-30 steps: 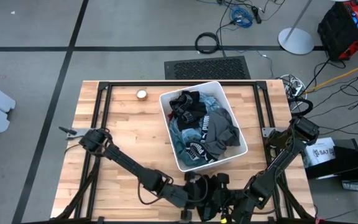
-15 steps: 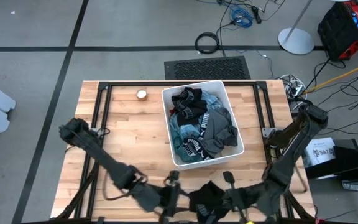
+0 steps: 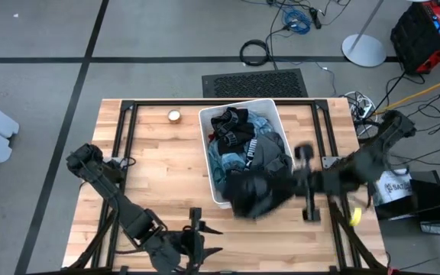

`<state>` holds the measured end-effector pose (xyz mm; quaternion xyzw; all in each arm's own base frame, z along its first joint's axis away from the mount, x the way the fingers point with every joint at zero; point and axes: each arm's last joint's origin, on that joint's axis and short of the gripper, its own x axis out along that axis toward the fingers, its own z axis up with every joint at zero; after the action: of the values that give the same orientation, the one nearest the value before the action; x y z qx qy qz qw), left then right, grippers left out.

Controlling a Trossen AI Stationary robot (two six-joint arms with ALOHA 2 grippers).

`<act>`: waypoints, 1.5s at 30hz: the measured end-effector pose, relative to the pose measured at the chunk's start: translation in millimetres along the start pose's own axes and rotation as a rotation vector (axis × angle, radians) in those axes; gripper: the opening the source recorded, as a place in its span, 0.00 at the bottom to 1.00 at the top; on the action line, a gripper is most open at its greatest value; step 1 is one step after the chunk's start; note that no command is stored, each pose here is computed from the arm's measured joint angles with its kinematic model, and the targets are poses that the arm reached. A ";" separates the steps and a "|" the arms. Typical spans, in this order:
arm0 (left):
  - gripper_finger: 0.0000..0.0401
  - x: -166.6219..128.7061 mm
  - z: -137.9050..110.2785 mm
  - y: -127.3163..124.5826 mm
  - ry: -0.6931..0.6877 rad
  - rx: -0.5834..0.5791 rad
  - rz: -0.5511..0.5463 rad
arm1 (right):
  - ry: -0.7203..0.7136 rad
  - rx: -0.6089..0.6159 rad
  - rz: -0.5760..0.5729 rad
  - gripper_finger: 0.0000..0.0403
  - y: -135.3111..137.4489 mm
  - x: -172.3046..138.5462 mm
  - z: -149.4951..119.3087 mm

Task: Sort clothes
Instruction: Put the black boxer into the laundry bin

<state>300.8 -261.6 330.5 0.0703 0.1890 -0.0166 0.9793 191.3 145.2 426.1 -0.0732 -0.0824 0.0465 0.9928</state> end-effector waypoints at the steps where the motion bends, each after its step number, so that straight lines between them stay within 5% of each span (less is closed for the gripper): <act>1: 0.50 0.5 0.1 0.6 0.000 -0.005 0.002 | -0.015 -0.012 -0.033 0.00 -11.1 -2.4 4.2; 9: 0.50 3.9 2.0 4.9 -0.008 -0.024 0.012 | 0.013 -0.089 -0.266 0.00 -74.2 -6.6 6.7; 18: 0.50 9.7 3.1 12.9 -0.004 -0.056 0.032 | 0.151 -0.034 -0.321 0.00 -120.5 11.9 -22.5; 31: 0.50 16.3 3.5 21.2 0.003 -0.065 0.057 | 0.505 0.146 -0.466 0.00 -178.9 68.9 -119.0; 39: 0.50 16.5 0.2 21.2 0.029 -0.045 0.061 | 0.765 0.175 -0.494 0.01 -187.8 91.4 -187.1; 45: 0.50 16.4 -0.3 21.2 0.032 -0.042 0.061 | 0.895 0.174 -0.494 0.01 -188.4 94.0 -214.3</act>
<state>317.2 -240.8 326.9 0.0560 0.2029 0.0185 0.9774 335.3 -60.1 260.6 0.0183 0.3399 -0.2186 0.9145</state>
